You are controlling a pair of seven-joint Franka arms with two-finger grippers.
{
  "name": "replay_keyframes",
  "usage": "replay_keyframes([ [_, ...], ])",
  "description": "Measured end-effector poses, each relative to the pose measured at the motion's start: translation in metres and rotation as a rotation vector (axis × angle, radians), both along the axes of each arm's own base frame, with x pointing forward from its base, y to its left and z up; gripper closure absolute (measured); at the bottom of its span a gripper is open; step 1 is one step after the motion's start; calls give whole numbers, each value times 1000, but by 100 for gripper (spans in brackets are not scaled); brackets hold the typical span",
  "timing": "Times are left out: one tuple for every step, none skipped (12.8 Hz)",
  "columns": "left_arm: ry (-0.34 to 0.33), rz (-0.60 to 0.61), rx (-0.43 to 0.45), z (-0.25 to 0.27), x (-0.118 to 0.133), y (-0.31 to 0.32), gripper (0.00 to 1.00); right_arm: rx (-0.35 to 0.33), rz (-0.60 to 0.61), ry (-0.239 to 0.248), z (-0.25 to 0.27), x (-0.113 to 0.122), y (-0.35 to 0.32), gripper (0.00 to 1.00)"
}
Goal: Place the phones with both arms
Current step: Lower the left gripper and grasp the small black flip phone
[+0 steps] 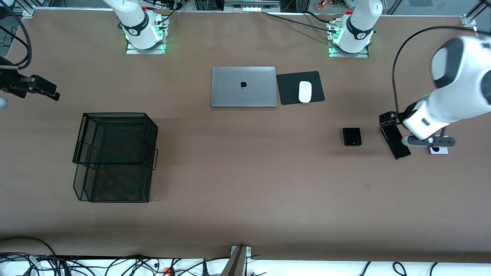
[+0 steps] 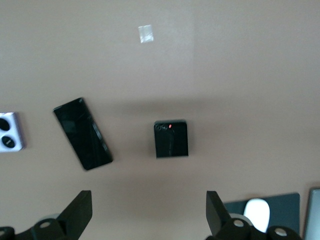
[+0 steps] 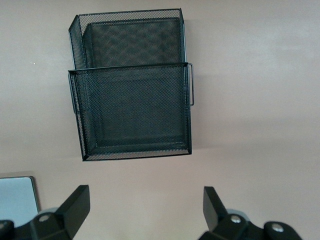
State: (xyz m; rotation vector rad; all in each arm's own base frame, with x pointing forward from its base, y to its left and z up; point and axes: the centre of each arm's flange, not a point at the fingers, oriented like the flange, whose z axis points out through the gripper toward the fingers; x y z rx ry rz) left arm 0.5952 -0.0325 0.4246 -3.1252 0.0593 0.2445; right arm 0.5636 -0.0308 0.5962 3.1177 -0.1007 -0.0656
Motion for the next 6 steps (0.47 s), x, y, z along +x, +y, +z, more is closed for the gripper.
replay_keyframes([
  [-12,-8,-4,-19,0,-5,0,0,0,0,0,0,0,0],
  [-20,-17,-8,-37,-1,-11,0,0,0,0,0,0,0,0],
  [-28,-24,-12,-53,-2,-17,0,0,0,-1,0,0,0,0],
  [-29,-29,-15,-69,-4,-23,0,0,1,-2,0,0,0,0],
  [-23,-31,-17,-81,-6,-27,0,0,5,-3,0,0,0,0],
  [-17,-29,-18,-92,-8,-29,0,0,18,-3,0,0,-1,0],
])
